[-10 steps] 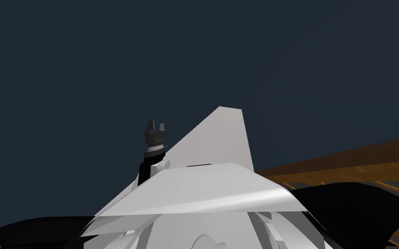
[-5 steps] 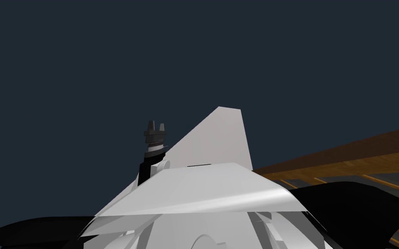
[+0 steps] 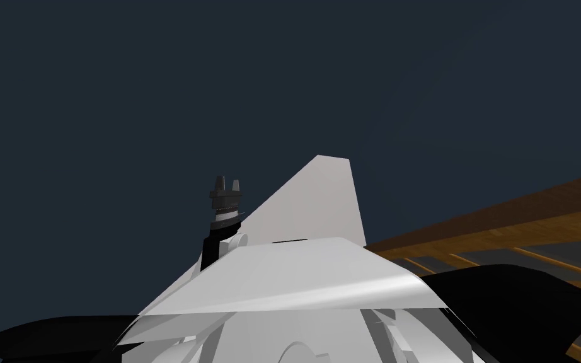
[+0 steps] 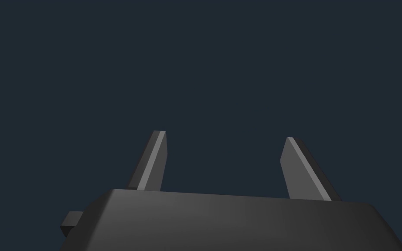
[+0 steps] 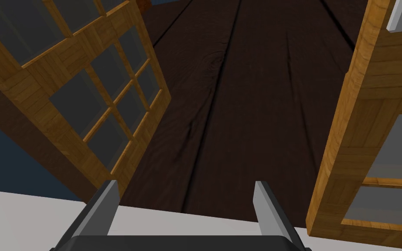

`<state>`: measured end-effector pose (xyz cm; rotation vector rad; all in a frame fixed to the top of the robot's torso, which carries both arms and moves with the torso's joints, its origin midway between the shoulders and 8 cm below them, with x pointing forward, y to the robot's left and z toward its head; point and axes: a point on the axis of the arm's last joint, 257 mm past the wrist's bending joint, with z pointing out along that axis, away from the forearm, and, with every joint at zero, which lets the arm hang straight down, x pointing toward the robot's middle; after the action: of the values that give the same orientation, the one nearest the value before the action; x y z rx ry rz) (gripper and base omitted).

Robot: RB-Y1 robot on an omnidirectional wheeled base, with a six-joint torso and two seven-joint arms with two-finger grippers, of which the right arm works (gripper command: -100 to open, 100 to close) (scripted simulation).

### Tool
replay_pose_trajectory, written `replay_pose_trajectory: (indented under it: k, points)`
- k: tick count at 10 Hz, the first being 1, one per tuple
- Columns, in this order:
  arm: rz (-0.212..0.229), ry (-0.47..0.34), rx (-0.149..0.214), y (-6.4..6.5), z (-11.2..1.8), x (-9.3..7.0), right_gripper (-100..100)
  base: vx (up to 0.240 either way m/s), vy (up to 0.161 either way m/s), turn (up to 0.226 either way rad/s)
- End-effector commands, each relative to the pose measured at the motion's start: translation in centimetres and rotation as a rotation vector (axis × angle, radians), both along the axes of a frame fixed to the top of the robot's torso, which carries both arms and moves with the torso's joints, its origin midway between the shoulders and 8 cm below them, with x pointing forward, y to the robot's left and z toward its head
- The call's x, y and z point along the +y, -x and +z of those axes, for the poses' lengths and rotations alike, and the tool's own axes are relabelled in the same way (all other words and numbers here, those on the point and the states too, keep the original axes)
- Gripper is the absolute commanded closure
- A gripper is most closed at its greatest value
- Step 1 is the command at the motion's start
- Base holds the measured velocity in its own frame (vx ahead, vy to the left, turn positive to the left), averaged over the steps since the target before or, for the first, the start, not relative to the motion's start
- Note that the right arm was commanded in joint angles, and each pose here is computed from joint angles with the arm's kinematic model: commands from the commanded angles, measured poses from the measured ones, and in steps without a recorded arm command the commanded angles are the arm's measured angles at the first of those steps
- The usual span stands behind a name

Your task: Push the door open

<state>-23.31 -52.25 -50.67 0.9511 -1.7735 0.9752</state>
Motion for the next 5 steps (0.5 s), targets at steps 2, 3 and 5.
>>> replay_pose_trajectory:
  k: [2, 3, 5]
  points:
    - [-0.014, 0.014, 0.023, 0.8, 0.5, 0.4, -100, -0.035, 0.003, -0.037]
    - [-0.014, 0.014, 0.023, 0.8, 0.5, 0.4, -100, -0.014, 0.002, 0.009]
    - [-0.073, 0.066, 0.119, 5.0, 3.3, 1.1, -100, -0.089, 0.014, -0.095]
